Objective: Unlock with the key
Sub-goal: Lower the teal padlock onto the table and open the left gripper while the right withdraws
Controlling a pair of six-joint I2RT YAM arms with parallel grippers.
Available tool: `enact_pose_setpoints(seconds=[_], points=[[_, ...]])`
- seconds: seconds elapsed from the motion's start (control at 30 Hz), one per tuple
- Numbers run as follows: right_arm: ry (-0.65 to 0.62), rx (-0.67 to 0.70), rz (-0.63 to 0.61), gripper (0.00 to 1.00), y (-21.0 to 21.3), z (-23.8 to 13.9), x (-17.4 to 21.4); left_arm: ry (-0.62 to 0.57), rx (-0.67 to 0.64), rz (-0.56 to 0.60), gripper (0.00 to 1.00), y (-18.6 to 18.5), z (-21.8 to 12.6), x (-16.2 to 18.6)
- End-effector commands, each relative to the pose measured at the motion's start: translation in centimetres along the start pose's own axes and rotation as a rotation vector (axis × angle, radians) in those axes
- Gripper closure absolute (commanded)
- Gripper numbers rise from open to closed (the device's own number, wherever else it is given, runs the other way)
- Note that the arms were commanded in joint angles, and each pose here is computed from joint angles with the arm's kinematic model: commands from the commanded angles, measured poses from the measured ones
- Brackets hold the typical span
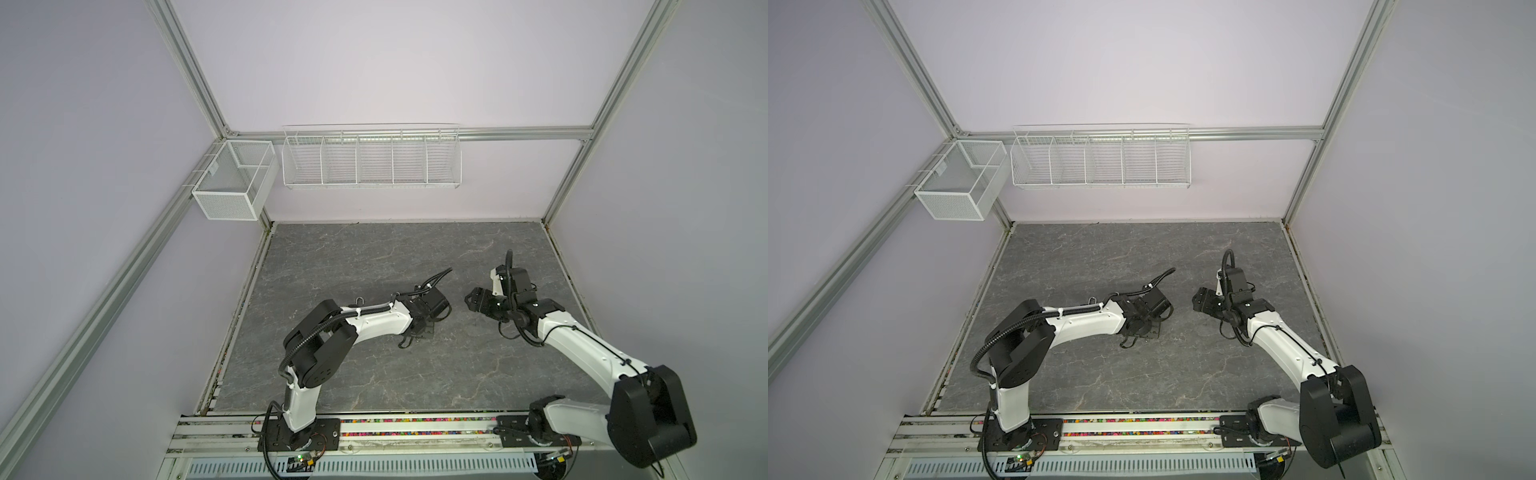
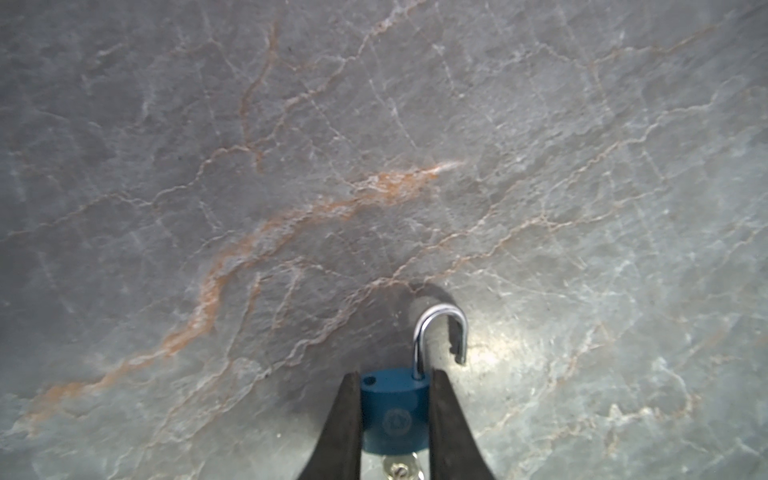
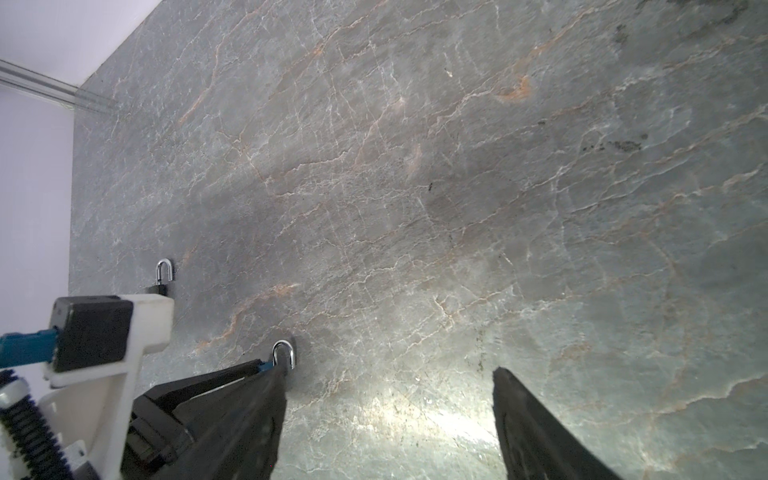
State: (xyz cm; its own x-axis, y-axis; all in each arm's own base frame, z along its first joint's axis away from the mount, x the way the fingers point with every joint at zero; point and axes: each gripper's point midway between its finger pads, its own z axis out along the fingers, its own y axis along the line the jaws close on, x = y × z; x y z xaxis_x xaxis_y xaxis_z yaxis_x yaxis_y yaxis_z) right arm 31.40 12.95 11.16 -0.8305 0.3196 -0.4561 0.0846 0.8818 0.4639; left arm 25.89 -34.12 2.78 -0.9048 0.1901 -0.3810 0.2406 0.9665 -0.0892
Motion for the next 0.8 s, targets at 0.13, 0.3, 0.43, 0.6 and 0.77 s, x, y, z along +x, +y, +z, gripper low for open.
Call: enact_pose_setpoints(seconds=[0.13,0.3,0.43,0.6,0.77], points=[[-0.011,-0.013,0.021,0.20,-0.1,-0.2,-0.1,-0.020,-0.005,-0.038,0.72,0.4,-0.4,-0.6],[-0.031,-0.010,0.020,0.20,-0.2,-0.6,-0.6,-0.055,0.028,-0.073,0.65,0.5,-1.8,-1.5],[-0.060,-0.016,0.015,0.20,0.0,-1.4,-2.0,-0.091,0.076,-0.114,0.57,0.7,-3.9,-2.8],[-0.150,0.000,-0.013,0.20,-0.2,-4.1,-5.4,-0.250,0.144,-0.187,0.41,3.2,-9.7,-6.5],[-0.310,0.219,-0.022,0.10,-5.2,-7.5,-10.6,-0.523,-0.003,-0.274,0.12,13.1,-16.7,-10.9]])
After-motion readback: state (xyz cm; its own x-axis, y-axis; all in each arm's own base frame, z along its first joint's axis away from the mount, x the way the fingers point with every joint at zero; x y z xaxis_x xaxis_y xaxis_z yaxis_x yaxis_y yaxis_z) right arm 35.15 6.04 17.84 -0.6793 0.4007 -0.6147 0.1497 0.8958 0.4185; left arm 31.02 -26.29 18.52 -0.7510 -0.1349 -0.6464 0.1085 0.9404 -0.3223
